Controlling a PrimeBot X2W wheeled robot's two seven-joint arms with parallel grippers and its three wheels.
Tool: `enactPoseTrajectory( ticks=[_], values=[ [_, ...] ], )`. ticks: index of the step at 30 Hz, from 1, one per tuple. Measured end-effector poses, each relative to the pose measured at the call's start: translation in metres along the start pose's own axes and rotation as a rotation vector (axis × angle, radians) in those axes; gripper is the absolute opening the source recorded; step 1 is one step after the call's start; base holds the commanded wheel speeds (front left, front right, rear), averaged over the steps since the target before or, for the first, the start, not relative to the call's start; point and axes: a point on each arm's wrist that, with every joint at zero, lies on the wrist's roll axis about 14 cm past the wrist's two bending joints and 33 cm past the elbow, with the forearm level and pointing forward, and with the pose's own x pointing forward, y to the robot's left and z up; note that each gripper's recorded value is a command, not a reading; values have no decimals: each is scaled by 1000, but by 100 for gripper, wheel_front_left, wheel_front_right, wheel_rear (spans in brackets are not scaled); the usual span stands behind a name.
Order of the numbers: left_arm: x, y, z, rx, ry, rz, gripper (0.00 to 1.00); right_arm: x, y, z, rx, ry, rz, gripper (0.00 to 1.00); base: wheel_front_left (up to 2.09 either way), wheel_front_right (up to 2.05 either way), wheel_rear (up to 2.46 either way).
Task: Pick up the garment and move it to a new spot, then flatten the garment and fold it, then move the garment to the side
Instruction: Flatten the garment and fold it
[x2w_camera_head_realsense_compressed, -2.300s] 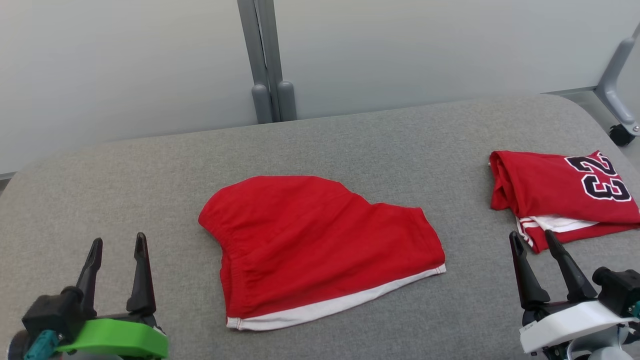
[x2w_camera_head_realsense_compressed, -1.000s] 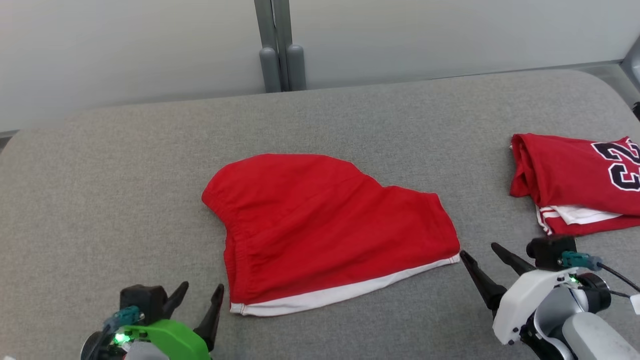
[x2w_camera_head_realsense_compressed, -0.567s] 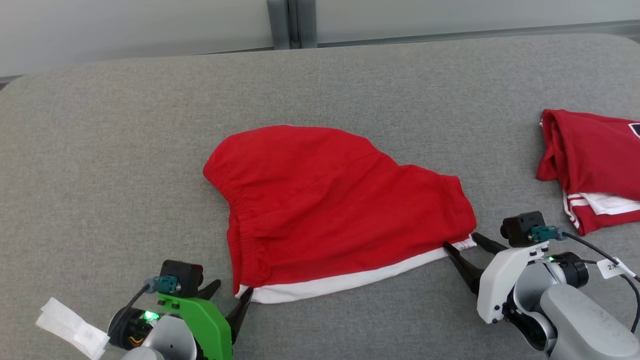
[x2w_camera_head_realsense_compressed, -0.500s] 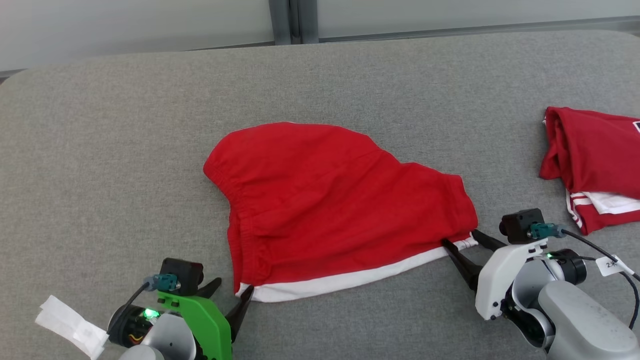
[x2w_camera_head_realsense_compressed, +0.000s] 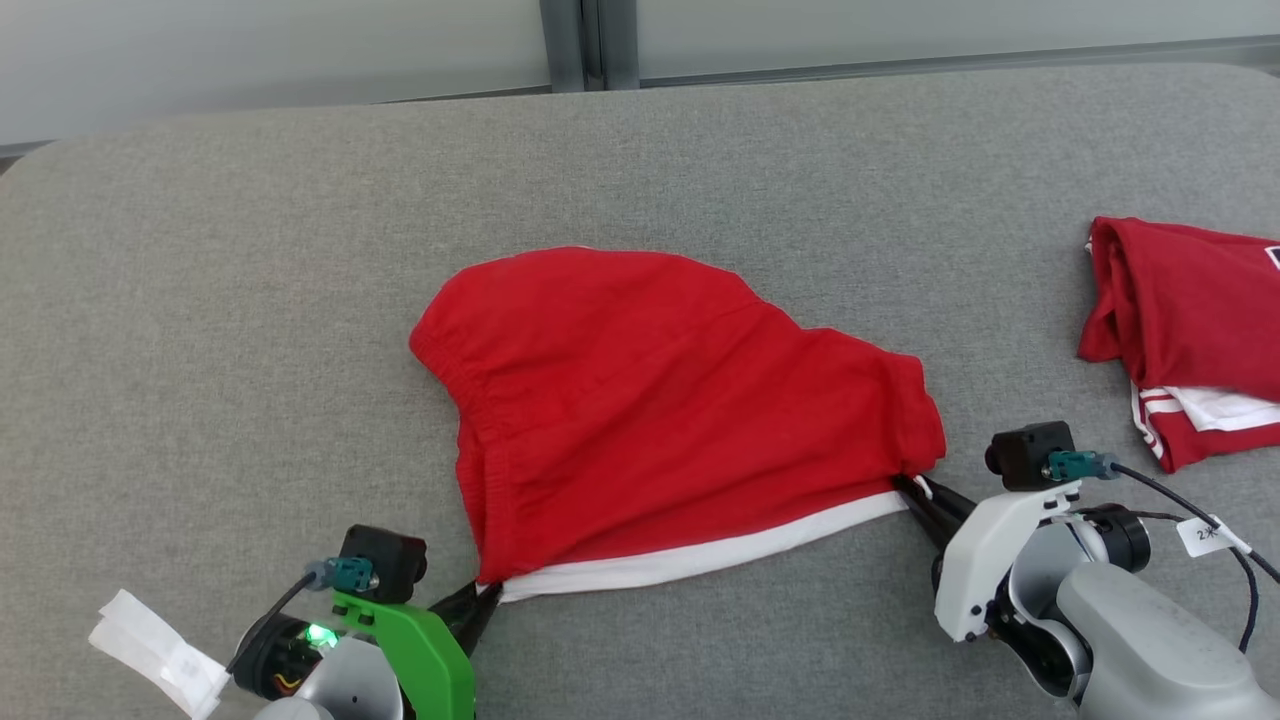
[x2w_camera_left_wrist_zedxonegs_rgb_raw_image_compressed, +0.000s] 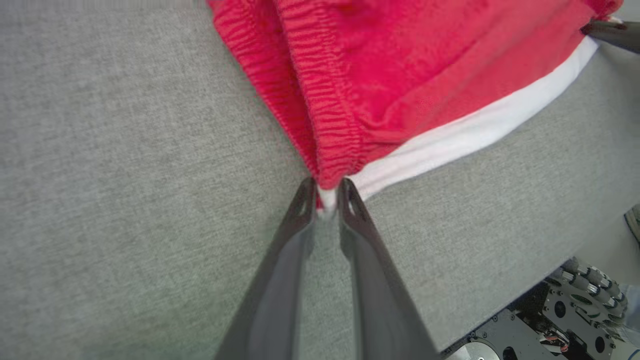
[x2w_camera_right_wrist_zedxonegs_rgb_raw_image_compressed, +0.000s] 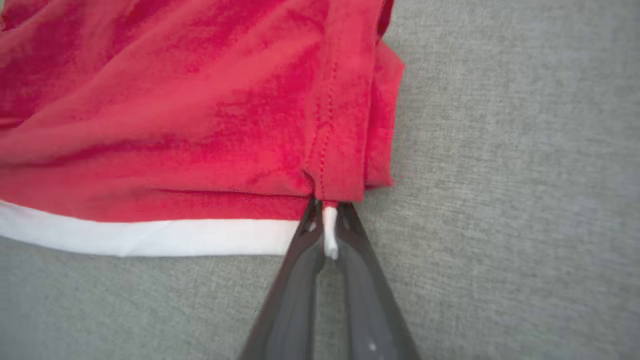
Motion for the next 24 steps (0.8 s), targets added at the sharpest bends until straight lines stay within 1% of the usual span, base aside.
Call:
enactPoseTrajectory(
  ticks=[7, 11, 13, 15, 18, 20, 22, 24],
  values=[
    [-9, 0, 10, 15, -54, 5, 0, -10, 0, 11, -22, -61, 3, 0, 0, 0, 0],
    [-16, -6, 35, 39, -125, -17, 0, -17, 8, 40, -31, -160, 32, 0, 0, 0, 0],
    [-18, -4, 57, 89, -157, -19, 0, -18, 10, 64, -46, -219, 51, 0, 0, 0, 0],
    [-19, 2, 91, 154, -204, -13, 0, -19, 11, 100, -76, -290, 70, 0, 0, 0, 0],
    [-16, 4, 142, 192, -270, -27, 0, -18, 4, 146, -139, -361, 72, 0, 0, 0, 0],
    [-12, 6, 179, 234, -304, -33, 0, -16, 3, 179, -162, -413, 80, 0, 0, 0, 0],
    [-5, 9, 210, 276, -321, -31, 0, -11, 1, 206, -196, -438, 79, 0, 0, 0, 0],
    [5, 10, 235, 289, -325, -42, 0, -5, -1, 232, -251, -462, 76, 0, 0, 0, 0]
  ],
)
